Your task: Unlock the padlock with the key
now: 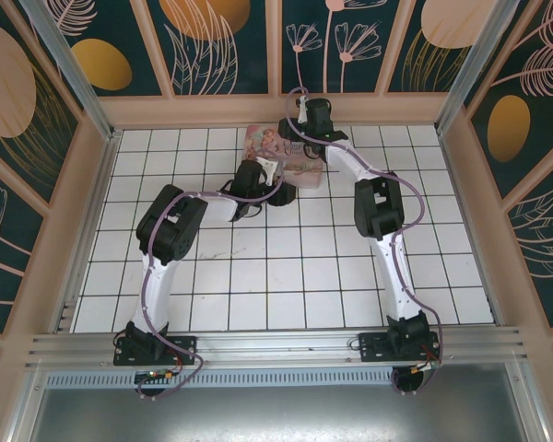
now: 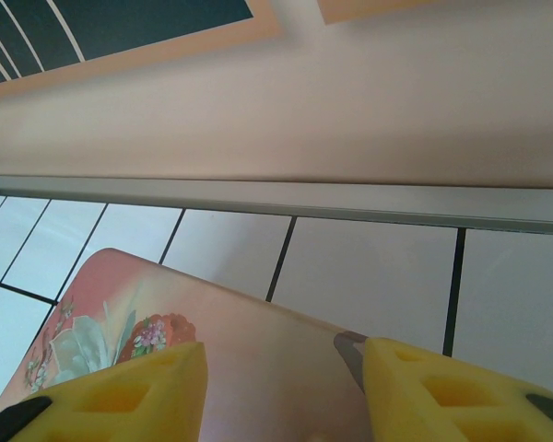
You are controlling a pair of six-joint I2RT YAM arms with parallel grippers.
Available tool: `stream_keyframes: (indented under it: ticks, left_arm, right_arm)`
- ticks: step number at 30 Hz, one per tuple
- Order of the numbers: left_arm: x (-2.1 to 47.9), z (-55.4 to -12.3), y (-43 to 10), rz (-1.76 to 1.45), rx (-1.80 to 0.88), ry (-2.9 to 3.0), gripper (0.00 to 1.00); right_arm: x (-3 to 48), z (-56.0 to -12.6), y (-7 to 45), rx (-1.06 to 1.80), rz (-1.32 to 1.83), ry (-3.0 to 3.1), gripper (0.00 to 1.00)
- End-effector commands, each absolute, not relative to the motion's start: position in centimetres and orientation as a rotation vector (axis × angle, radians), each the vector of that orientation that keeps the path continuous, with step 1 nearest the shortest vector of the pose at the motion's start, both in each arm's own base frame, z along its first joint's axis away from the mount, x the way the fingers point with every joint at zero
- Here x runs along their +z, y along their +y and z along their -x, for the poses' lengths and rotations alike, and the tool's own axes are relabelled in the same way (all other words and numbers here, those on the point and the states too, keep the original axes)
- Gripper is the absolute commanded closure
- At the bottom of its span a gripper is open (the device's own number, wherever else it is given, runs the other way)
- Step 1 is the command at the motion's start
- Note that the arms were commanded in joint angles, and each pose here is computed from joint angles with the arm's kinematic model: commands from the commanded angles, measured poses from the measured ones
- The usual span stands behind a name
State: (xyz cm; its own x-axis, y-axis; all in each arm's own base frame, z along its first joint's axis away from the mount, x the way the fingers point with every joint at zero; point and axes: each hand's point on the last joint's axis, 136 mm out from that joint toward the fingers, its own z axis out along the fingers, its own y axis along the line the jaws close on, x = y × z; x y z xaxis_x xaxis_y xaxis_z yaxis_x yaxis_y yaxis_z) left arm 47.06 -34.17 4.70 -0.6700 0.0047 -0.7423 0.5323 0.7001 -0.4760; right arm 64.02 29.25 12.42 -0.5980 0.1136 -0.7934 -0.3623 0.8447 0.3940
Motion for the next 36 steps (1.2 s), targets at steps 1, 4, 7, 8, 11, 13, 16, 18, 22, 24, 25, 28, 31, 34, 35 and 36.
stream_keyframes:
  ticks: [1,4,7,8,11,13,16,18,22,24,25,28,31,34,35,36]
  left_arm:
    - [8.8,-47.8,-35.6,-0.439,-0.994,1.997,0.33]
    - [9.5,-47.9,-35.5,-0.426,-0.999,1.98,0.33]
    - [9.3,-48.2,-35.5,-0.412,-0.982,1.995,0.33]
    - [9.1,-48.3,-35.4,-0.403,-0.978,2.001,0.32]
    - [8.1,-48.6,-35.2,-0.377,-0.963,2.024,0.3]
    - [7.3,-48.7,-34.9,-0.352,-0.95,2.039,0.3]
    - [6.3,-49.2,-34.4,-0.302,-0.929,2.05,0.32]
    - [5.9,-49.4,-34.3,-0.274,-0.922,2.047,0.35]
    - [5.4,-49.9,-34.3,-0.236,-0.929,2.044,0.45]
    - [5.5,-49.9,-34.5,-0.234,-0.95,2.037,0.48]
    - [5.4,-50.0,-34.6,-0.23,-0.954,2.036,0.51]
    - [5.3,-50.0,-34.6,-0.228,-0.958,2.039,0.57]
    - [5.4,-50.1,-34.6,-0.219,-0.96,2.038,0.65]
    - [5.6,-50.2,-34.7,-0.217,-0.963,2.035,0.73]
    - [5.6,-50.2,-34.7,-0.216,-0.963,2.035,0.75]
    - [5.7,-50.3,-34.8,-0.217,-0.966,2.033,0.78]
  right_arm:
    - [1.7,-59.6,30.6,0.689,0.184,2.416,0.52]
    - [1.7,-59.6,30.6,0.687,0.184,2.417,0.52]
    - [1.6,-59.6,30.6,0.686,0.185,2.418,0.52]
    - [1.5,-59.5,30.6,0.686,0.184,2.42,0.52]
    - [1.5,-59.5,30.6,0.69,0.182,2.42,0.52]
    - [1.5,-59.5,30.6,0.693,0.181,2.42,0.52]
    - [1.4,-59.4,30.7,0.699,0.181,2.421,0.52]
    - [1.3,-59.4,30.7,0.699,0.179,2.423,0.52]
    - [1.3,-59.3,30.8,0.701,0.18,2.423,0.52]
    - [1.2,-59.3,30.8,0.699,0.18,2.426,0.52]
    - [1.2,-59.2,30.8,0.7,0.181,2.427,0.52]
    - [1.1,-59.2,30.7,0.697,0.18,2.429,0.52]
    - [1.1,-59.2,30.8,0.698,0.181,2.429,0.52]
    - [0.9,-59.1,30.8,0.701,0.181,2.433,0.52]
    - [0.9,-59.1,30.8,0.702,0.182,2.433,0.53]
    - [0.9,-59.1,30.8,0.704,0.182,2.434,0.53]
